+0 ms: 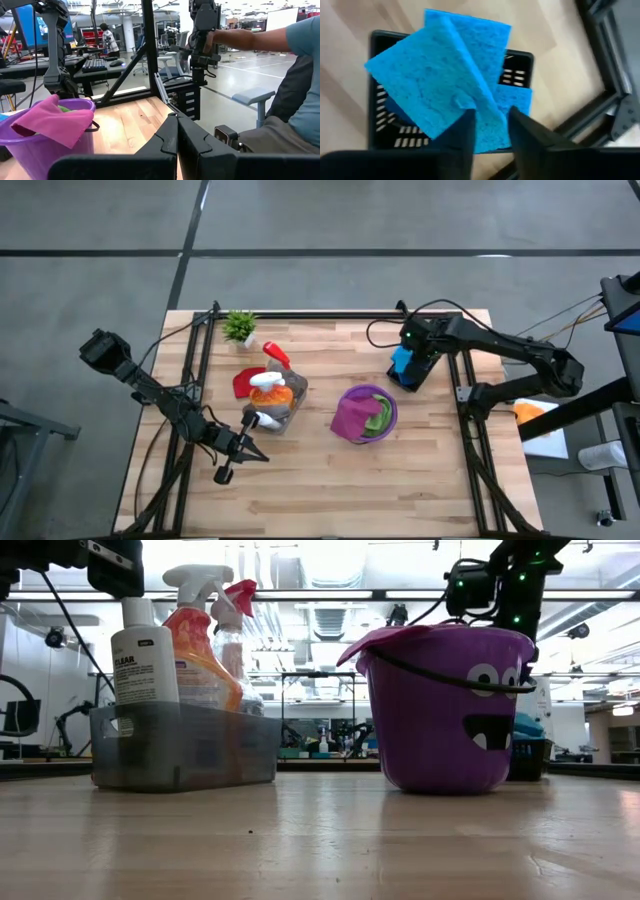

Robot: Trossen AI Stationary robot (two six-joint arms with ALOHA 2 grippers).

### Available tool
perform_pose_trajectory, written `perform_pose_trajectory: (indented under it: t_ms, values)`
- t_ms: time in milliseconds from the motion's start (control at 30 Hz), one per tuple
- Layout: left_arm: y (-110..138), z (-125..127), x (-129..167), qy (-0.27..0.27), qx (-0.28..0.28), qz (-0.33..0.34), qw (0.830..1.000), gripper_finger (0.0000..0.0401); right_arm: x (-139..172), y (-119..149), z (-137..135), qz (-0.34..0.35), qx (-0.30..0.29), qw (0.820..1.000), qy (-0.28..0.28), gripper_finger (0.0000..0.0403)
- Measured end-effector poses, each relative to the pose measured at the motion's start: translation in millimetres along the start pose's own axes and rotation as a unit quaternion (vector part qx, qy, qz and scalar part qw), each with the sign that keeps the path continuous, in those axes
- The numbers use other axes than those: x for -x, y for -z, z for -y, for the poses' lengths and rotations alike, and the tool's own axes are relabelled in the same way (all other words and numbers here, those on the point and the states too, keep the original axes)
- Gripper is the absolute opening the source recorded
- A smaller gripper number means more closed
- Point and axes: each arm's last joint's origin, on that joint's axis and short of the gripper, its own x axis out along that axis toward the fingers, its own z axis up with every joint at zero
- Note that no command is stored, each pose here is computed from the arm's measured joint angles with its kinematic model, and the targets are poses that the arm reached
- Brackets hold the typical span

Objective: Pick & Place Kitchen Items
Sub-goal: Put the blue sponge wipe into the black bin

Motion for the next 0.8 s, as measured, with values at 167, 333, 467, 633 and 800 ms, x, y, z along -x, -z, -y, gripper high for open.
perform_pose_trajectory:
  t_ms: [167, 333, 467, 633, 800]
  values:
    - [0, 0, 0, 0.0, 0.0, -0.001, 1.0, 0.0001, 4, 2, 1, 0.008, -0.002, 1.0, 0.009, 0.0215]
    - [0, 0, 0, 0.0, -0.001, -0.002, 1.0, 0.0001, 12, 9, 2, 0.014, -0.001, 1.0, -0.003, 0.031]
    - [0, 0, 0, 0.0, -0.003, -0.002, 1.0, 0.0001, 20, 14, 3, 0.033, -0.003, 0.999, -0.036, 0.0336]
    - [0, 0, 0, 0.0, -0.003, -0.002, 1.0, 0.0001, 25, 18, 7, 0.041, -0.016, 0.996, -0.077, 0.0338]
    - [0, 0, 0, 0.0, -0.003, -0.002, 1.0, 0.0001, 21, 21, 11, 0.007, -0.034, 0.998, -0.047, 0.0338]
